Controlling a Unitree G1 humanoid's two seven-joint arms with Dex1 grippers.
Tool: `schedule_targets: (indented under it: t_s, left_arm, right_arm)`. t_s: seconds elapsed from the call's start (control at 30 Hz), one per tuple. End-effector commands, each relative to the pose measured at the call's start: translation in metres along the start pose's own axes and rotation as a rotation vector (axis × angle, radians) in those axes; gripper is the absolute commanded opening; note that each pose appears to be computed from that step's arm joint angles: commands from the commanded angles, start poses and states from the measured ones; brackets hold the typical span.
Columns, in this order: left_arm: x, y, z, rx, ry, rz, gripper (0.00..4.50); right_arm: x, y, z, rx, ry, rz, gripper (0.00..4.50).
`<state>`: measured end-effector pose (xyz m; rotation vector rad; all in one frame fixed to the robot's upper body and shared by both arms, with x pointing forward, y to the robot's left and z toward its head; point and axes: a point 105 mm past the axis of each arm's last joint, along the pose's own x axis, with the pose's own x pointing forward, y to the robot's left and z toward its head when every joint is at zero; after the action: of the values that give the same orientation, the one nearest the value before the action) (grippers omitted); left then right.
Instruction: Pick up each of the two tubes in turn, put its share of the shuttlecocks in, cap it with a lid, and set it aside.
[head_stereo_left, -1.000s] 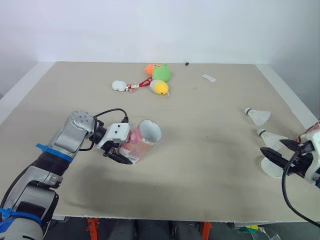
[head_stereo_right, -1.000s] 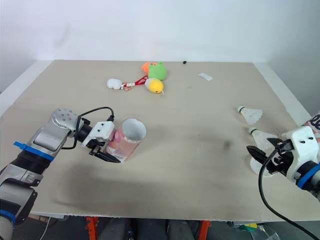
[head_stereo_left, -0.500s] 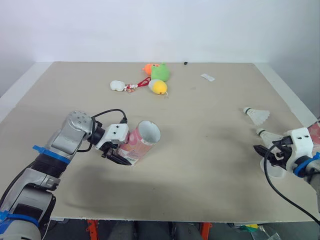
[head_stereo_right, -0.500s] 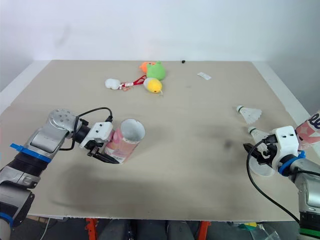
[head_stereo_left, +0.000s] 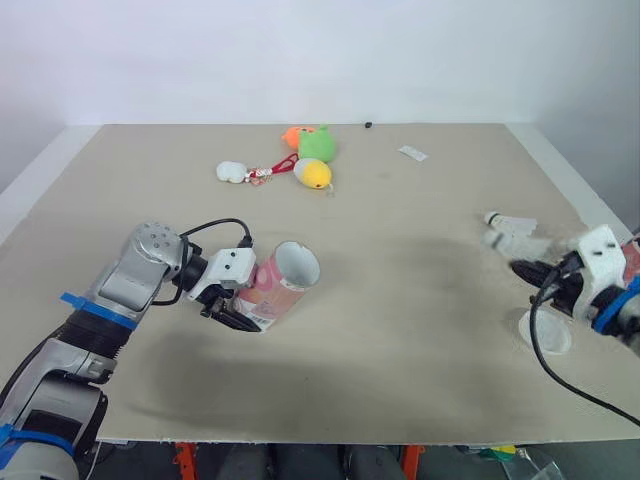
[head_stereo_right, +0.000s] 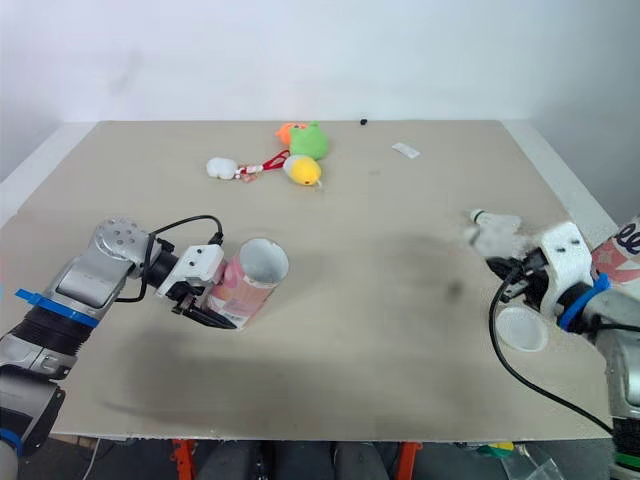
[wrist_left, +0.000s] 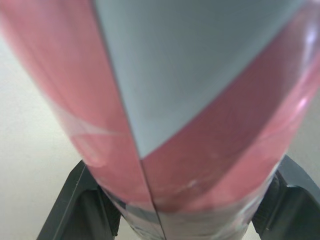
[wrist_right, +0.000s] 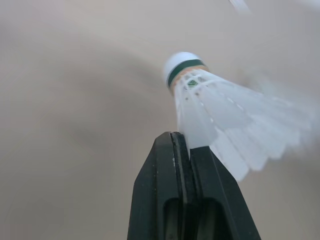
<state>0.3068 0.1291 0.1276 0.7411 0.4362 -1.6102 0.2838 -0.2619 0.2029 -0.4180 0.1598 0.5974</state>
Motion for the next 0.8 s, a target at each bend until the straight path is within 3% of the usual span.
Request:
schedule_targets:
  t_s: [0.03, 0.1, 0.23, 0.47, 0.73, 0.8]
  left_arm:
    - [0.008, -0.002, -0.001, -0.003, 0.011, -0.037, 2.68]
    - [0.007, -0.001, -0.001, -0.001, 0.013, -0.038, 2.68]
    - [0.007, 0.001, 0.0, 0.004, 0.017, -0.042, 2.68]
    - [0.004, 0.004, 0.001, 0.005, 0.019, -0.04, 2.68]
    - [-0.001, 0.0, -0.003, -0.01, 0.023, -0.029, 2.68]
    - [-0.002, 0.0, -0.003, -0.012, 0.024, -0.026, 2.68]
  right_arm:
    - [0.003, 0.067, 0.061, -0.146, -0.119, 0.358, 0.05]
    - [0.007, 0.097, 0.076, -0.225, -0.134, 0.519, 0.05]
    - [0.029, 0.125, 0.091, -0.419, -0.132, 0.679, 0.05]
    - [0.074, 0.14, 0.131, -0.645, -0.202, 0.794, 0.05]
    - [0.091, 0.151, 0.134, -0.782, -0.181, 0.891, 0.05]
    - [0.094, 0.155, 0.137, -0.808, -0.185, 0.913, 0.69]
